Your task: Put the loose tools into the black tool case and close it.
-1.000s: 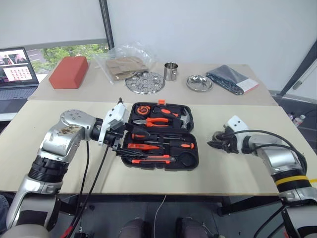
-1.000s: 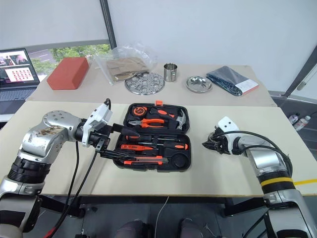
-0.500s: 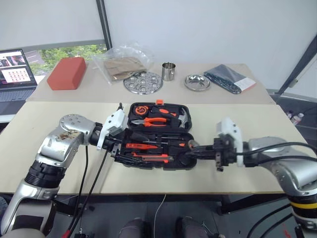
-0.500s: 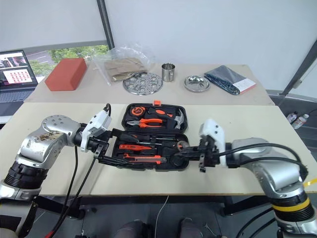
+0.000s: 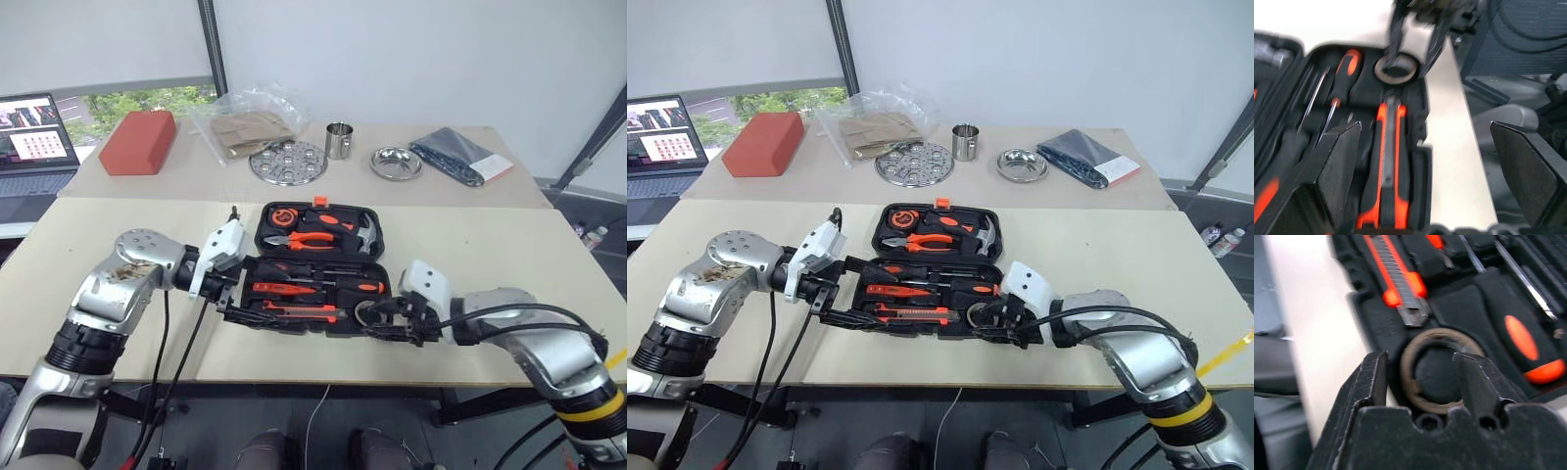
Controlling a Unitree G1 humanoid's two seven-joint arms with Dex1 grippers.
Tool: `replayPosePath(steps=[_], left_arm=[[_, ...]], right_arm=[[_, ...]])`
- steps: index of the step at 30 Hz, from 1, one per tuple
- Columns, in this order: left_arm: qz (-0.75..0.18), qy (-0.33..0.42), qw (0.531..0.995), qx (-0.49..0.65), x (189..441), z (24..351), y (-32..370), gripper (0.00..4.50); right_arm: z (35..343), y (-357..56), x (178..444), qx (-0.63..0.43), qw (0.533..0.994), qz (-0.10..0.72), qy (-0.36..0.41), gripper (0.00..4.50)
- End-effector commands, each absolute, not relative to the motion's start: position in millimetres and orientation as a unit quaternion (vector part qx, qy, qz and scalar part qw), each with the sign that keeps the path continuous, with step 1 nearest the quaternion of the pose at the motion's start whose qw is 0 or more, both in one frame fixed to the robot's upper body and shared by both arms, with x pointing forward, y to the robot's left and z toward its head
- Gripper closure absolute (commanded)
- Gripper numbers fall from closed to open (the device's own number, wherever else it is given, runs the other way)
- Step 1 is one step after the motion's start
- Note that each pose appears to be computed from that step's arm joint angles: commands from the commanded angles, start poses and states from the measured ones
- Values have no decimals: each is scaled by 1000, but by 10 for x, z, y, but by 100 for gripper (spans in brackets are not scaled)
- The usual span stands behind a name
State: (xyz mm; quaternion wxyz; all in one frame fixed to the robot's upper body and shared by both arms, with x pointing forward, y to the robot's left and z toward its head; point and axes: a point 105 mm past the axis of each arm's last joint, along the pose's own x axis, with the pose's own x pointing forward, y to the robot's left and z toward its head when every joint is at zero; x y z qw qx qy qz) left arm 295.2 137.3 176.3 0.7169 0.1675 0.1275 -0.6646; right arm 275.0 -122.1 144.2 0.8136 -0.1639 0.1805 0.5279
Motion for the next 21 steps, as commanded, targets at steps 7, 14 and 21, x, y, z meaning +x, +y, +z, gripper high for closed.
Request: replayPosePath(steps=[7, 14, 21], left_arm=[[-473, 161, 843, 200, 3445, 1582, 2195, 215], [-473, 175, 838, 210, 3579, 1348, 1996, 444], [-553, 170, 797, 171, 3378, 1353, 1656, 444]], right_arm=[[1587, -1876, 3212, -176, 878, 412, 166, 421], [1282, -1776, 3580, -221, 872, 404, 169, 450], [1277, -1399, 3288, -215, 805, 524, 175, 450]])
